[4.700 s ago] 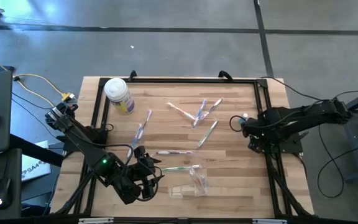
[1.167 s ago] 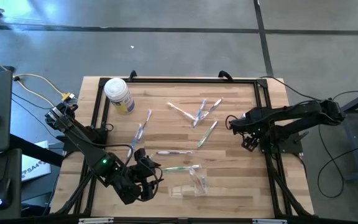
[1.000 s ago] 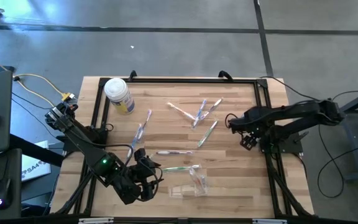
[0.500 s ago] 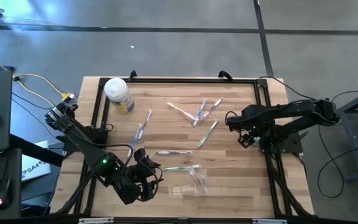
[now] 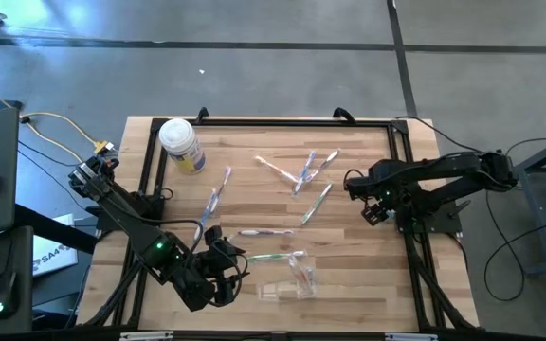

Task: Pick & Place toothbrushing station
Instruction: Put the bottom right mouthwash into the transparent bin

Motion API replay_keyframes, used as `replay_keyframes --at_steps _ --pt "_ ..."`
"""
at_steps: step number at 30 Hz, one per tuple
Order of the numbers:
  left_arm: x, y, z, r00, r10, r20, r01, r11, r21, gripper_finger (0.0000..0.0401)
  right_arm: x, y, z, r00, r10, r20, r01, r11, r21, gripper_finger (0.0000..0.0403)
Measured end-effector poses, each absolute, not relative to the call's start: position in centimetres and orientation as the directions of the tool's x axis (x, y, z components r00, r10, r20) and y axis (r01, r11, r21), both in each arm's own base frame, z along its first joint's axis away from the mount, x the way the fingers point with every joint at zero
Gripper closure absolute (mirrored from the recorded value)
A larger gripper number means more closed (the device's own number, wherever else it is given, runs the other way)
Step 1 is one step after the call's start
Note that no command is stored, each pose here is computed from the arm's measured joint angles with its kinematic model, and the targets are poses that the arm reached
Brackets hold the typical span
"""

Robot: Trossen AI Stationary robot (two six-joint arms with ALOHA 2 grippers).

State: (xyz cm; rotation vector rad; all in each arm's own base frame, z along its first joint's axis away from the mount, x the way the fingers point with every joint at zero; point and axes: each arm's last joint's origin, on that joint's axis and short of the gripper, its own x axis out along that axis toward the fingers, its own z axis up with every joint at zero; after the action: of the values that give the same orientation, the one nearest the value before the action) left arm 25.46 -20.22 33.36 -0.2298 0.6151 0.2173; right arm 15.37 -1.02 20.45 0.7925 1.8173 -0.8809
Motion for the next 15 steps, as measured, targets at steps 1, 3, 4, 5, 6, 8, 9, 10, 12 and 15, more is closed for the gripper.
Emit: replay_keyframes --at_steps 1,3,4,5,6,8,9,10,12,15 --pt "25.46 -20.22 33.35 0.795 0.133 -0.591 -0.268 0.952 -0.147 0.0140 15.37 -1.03 20.45 -0.355 0.143 -0.924 0.815 0.531 -0.231 0.0171" --pt "25.45 -20.22 33.34 0.795 0.133 -0.592 -0.268 0.952 -0.147 0.0140 15.37 -1.03 20.45 -0.355 0.143 -0.924 0.815 0.531 -0.231 0.0171" --pt "25.45 -20.22 33.34 0.795 0.133 -0.592 -0.269 0.952 -0.146 0.0140 15.37 -1.03 20.45 -0.355 0.143 -0.924 0.815 0.531 -0.231 0.0171" --pt "25.45 -20.22 33.34 0.795 0.133 -0.592 -0.268 0.952 -0.146 0.0140 15.38 -1.03 20.45 -0.354 0.144 -0.924 0.816 0.529 -0.231 0.0171" --pt "25.45 -20.22 33.34 0.795 0.133 -0.592 -0.268 0.952 -0.146 0.0140 15.38 -1.03 20.45 -0.354 0.145 -0.924 0.817 0.529 -0.230 0.0171" --pt "25.46 -20.21 33.34 0.795 0.133 -0.592 -0.269 0.952 -0.146 0.0140 15.38 -1.03 20.45 -0.354 0.145 -0.924 0.817 0.529 -0.230 0.0171" --pt "25.45 -20.22 33.34 0.795 0.133 -0.592 -0.268 0.952 -0.146 0.0140 15.38 -1.02 20.44 -0.354 0.146 -0.924 0.817 0.528 -0.230 0.0171" --pt "25.45 -20.22 33.34 0.795 0.133 -0.592 -0.268 0.952 -0.146 0.0140 15.38 -1.03 20.44 -0.354 0.145 -0.924 0.820 0.523 -0.233 0.0171" --pt "25.45 -20.22 33.34 0.795 0.133 -0.592 -0.268 0.952 -0.146 0.0140 15.37 -1.04 20.42 -0.355 0.142 -0.924 0.831 0.501 -0.242 0.0171" --pt "25.45 -20.22 33.34 0.795 0.133 -0.592 -0.266 0.953 -0.142 0.0140 15.34 -1.04 20.34 -0.356 0.140 -0.924 0.846 0.469 -0.255 0.0171"
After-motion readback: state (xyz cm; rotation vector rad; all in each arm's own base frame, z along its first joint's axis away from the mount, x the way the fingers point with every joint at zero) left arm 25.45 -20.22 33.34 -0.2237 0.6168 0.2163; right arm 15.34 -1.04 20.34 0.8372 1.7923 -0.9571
